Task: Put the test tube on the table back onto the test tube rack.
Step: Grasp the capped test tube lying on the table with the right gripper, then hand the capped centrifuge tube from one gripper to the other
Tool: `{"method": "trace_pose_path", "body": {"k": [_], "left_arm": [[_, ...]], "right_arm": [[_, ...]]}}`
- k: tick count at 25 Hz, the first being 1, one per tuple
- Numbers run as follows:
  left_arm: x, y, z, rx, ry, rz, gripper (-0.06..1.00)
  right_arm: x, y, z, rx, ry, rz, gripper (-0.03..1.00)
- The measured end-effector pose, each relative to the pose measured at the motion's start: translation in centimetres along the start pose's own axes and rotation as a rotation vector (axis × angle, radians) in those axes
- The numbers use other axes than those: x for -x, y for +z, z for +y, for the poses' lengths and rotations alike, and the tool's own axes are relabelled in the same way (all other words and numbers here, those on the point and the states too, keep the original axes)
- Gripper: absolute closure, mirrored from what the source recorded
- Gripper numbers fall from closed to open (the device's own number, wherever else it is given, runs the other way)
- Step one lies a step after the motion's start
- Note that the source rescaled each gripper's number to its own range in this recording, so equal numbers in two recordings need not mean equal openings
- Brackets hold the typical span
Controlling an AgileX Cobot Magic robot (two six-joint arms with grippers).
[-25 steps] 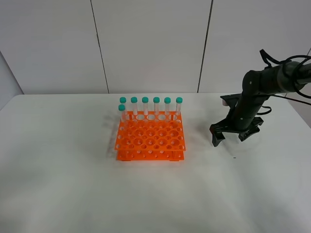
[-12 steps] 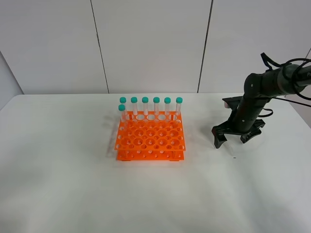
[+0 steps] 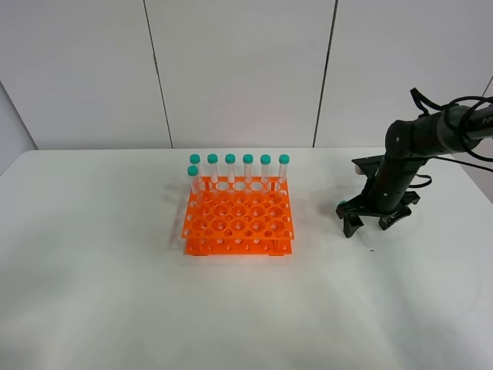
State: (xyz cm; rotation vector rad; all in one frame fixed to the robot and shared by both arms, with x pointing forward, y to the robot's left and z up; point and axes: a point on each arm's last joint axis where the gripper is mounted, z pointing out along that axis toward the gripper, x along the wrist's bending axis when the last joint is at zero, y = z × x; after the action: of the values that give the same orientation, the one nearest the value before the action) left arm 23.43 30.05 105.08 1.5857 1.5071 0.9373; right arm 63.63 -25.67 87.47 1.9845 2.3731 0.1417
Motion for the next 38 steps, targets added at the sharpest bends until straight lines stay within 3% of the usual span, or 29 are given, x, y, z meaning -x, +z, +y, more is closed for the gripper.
{"method": "trace_pose_path", "body": {"k": [4, 7, 8, 15, 25, 31, 38], "left_arm": [[0.0, 0.0, 0.0, 0.000, 0.000, 0.000, -0.06], [0.0, 0.0, 0.0, 0.000, 0.000, 0.000, -0.06], [0.0, 0.0, 0.0, 0.000, 0.000, 0.000, -0.06], [0.0, 0.0, 0.0, 0.000, 0.000, 0.000, -0.06], [0.0, 0.0, 0.0, 0.000, 0.000, 0.000, -0.06], [0.0, 0.0, 0.0, 0.000, 0.000, 0.000, -0.06], [0.0, 0.0, 0.0, 0.000, 0.000, 0.000, -0.06]], "right_arm": [[0.0, 0.0, 0.0, 0.000, 0.000, 0.000, 0.55], [0.0, 0.0, 0.0, 0.000, -0.001, 0.000, 0.97], [0.0, 0.0, 0.0, 0.000, -0.008, 0.000, 0.93], [0.0, -1.0, 0.0, 0.013, -0.038, -0.003, 0.93], [-0.5, -13.2, -1.4, 0.206, -0.052, -0.030, 0.93], [-1.2, -18.7, -6.3, 0.305, -0.033, -0.032, 0.93], [-2.3, -19.7, -12.4, 0.333, -0.019, 0.035, 0.93]]}}
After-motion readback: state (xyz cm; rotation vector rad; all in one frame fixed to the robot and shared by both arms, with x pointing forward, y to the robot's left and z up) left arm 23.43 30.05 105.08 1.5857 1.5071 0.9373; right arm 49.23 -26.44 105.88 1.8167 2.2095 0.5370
